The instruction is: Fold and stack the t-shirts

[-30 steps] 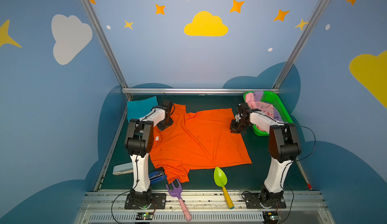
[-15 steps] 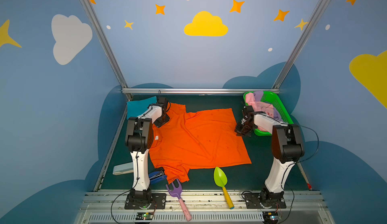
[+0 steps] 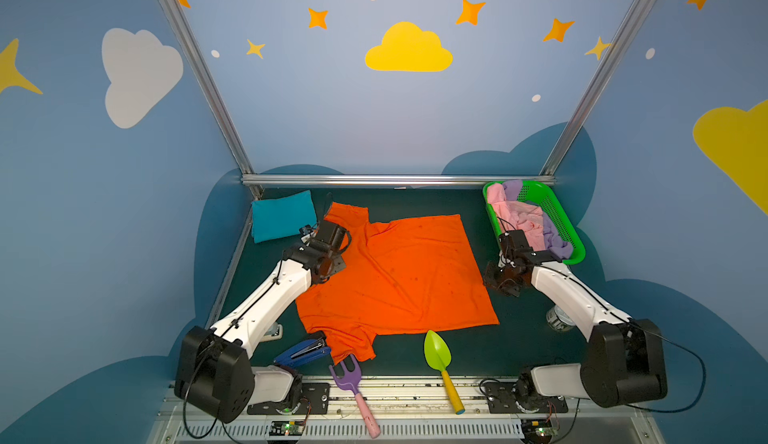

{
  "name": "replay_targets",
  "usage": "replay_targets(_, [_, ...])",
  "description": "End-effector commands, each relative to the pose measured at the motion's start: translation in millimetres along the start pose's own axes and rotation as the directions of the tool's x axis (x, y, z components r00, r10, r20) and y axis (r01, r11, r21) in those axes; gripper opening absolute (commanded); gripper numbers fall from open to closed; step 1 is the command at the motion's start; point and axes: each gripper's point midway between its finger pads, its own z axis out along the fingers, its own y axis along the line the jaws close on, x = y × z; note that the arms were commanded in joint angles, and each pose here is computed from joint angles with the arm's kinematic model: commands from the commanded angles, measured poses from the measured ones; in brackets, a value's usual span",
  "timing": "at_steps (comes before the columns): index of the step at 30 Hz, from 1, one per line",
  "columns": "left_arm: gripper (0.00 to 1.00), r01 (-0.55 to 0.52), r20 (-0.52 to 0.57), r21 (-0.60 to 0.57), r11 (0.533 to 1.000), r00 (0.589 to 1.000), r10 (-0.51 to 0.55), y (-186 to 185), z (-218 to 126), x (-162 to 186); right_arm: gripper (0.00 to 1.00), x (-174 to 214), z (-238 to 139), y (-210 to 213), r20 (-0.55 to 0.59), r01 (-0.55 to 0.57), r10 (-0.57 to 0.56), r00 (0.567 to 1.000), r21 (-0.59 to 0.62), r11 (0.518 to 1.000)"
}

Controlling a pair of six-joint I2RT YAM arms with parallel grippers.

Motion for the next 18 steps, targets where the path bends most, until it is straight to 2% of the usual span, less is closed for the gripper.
replay_targets(1, [0.42,-0.061,-0.117,-0.092,0.994,0.992,0.050,28.7,-0.4,58.3,0.38,18.4,4.4,-3.6,-0.068,0.001,-0.001,0.998,0.000,1.000])
replay_targets(3, [0.43,-0.067,-0.173,-0.067,0.995,0.983,0.055,30.9,-0.4,88.5,0.41,23.0,7.0,-3.7,-0.087,0.002,-0.002,0.996,-0.006,1.000])
replay_targets(9, [0.59,-0.044,-0.297,-0.054,0.998,0.955,0.026,39.2,13.9,159.0,0.44,27.3,8.5,0.1,-0.107,0.008,-0.011,0.994,-0.025,1.000])
replay_targets(14, [0.62,-0.083,-0.315,-0.084,0.993,0.948,0.053,39.9,19.1,177.4,0.46,29.2,7.2,-1.2,-0.111,0.015,-0.017,0.994,-0.018,1.000])
replay_targets(18, [0.60,-0.082,-0.339,-0.079,0.994,0.939,0.050,37.9,26.3,188.5,0.49,32.5,8.3,-2.8,-0.125,0.013,-0.015,0.992,-0.012,1.000])
